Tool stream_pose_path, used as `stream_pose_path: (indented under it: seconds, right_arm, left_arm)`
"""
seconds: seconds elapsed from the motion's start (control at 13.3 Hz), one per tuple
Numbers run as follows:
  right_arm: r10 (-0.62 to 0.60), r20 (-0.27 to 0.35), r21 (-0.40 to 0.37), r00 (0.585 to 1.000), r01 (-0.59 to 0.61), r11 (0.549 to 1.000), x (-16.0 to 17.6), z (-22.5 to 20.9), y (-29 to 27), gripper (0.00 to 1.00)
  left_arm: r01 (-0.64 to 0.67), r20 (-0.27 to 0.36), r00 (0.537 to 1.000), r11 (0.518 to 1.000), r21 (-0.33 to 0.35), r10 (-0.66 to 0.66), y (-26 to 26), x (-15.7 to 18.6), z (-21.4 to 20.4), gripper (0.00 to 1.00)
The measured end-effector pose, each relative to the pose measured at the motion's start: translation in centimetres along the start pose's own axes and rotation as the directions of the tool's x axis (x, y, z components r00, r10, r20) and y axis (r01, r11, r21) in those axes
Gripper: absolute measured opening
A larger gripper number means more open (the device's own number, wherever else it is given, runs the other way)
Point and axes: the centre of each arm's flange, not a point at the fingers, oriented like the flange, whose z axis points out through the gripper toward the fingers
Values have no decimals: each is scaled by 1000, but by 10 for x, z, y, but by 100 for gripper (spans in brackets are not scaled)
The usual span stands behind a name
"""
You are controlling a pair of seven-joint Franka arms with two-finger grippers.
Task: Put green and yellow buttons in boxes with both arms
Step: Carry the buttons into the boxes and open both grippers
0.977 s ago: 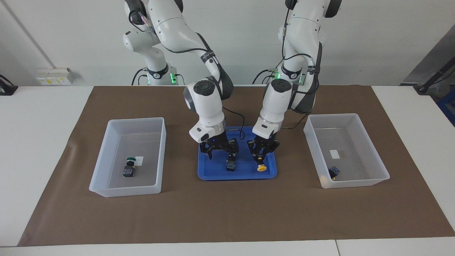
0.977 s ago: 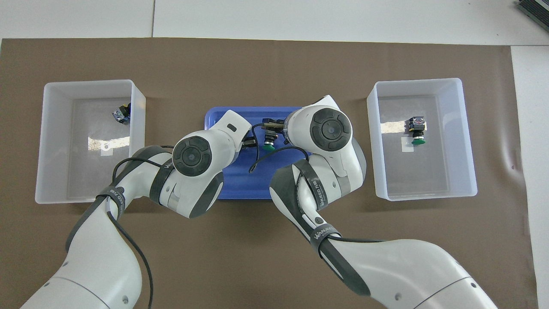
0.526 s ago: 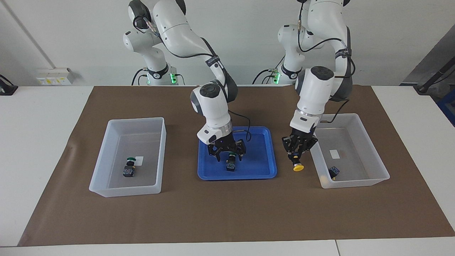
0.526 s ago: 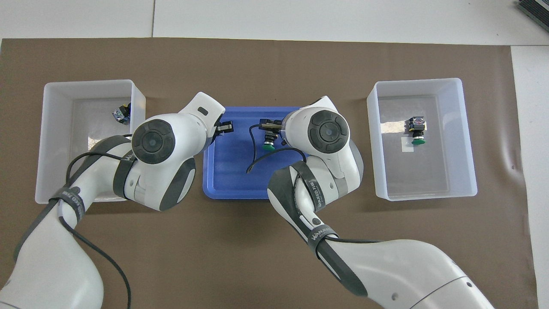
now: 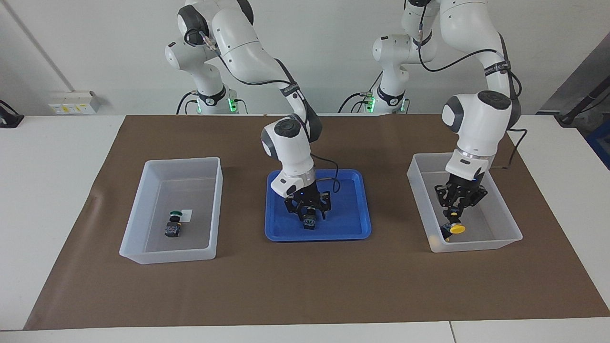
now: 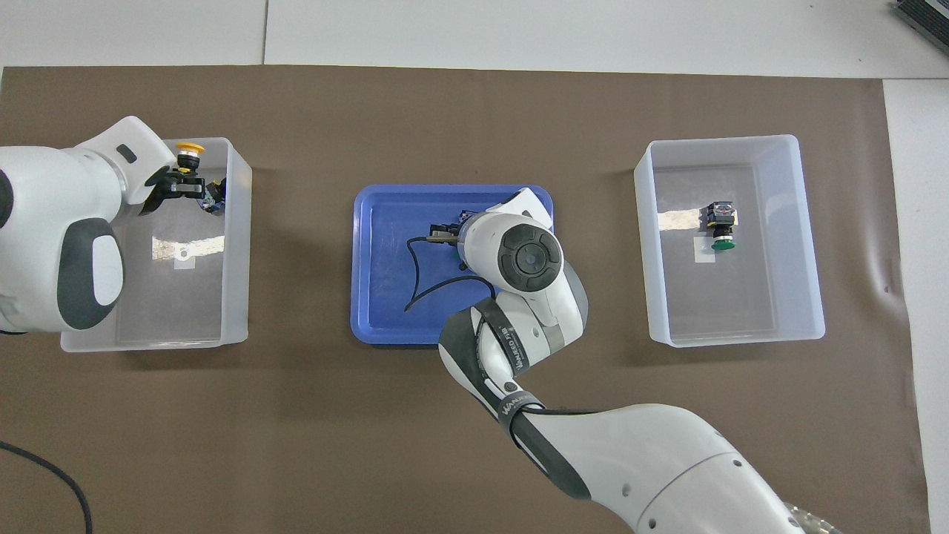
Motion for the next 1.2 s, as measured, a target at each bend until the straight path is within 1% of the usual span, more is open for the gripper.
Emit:
stream_pose_path:
  seconds: [0.08, 0.15, 0.3, 0.38, 0.45, 0.6, 0.75, 0.9, 0.98, 1.05, 1.13, 1.2]
  right_arm:
    - [1, -1, 0, 1000, -1, 1000, 1, 0, 0, 48]
    - [1, -3, 0, 1000, -1, 1000, 1, -1, 0, 43]
    - [5, 1, -6, 1000, -5, 1000, 6, -7, 2, 43]
    - [14, -3, -9, 1000, -14, 1000, 14, -19, 4, 43]
    - [29, -10, -13, 1000, -29, 1000, 28, -39, 9, 43]
    - [48, -5, -30, 999, -48, 998, 63, -105, 36, 43]
    - [-10, 41, -59, 999, 12, 998, 91, -165, 85, 43]
    - [-85, 89, -80, 992, 92, 993, 112, -206, 145, 43]
    - [-131, 109, -85, 985, 140, 986, 118, -216, 174, 43]
    - [-176, 127, -89, 976, 187, 978, 124, -219, 204, 43]
    - [-213, 146, -92, 966, 228, 969, 126, -216, 233, 43]
    - [-236, 172, -94, 956, 254, 963, 124, -208, 261, 43]
  left_arm:
    - [-43, -3, 999, 999, 9, 43, -14, -2, 0, 33]
    - [-90, -13, 996, 996, 20, 90, -26, -4, 1, 33]
    - [-169, -28, 985, 985, 34, 170, -37, -7, 13, 33]
    - [-194, -28, 980, 980, 36, 195, -37, -8, 24, 33]
    - [-204, -28, 978, 978, 35, 205, -37, -10, 36, 33]
    - [-205, -11, 979, 978, 29, 206, -40, -19, 66, 33]
    - [-203, -3, 979, 979, 25, 204, -41, -24, 82, 33]
    - [-204, -3, 979, 979, 25, 204, -41, -24, 83, 33]
    - [-204, -10, 979, 978, 28, 205, -41, -23, 82, 39]
    - [-205, -22, 978, 978, 33, 205, -41, -19, 78, 48]
    - [-205, -34, 978, 978, 39, 206, -42, -15, 72, 57]
    - [-204, -43, 978, 978, 44, 206, -43, -11, 62, 70]
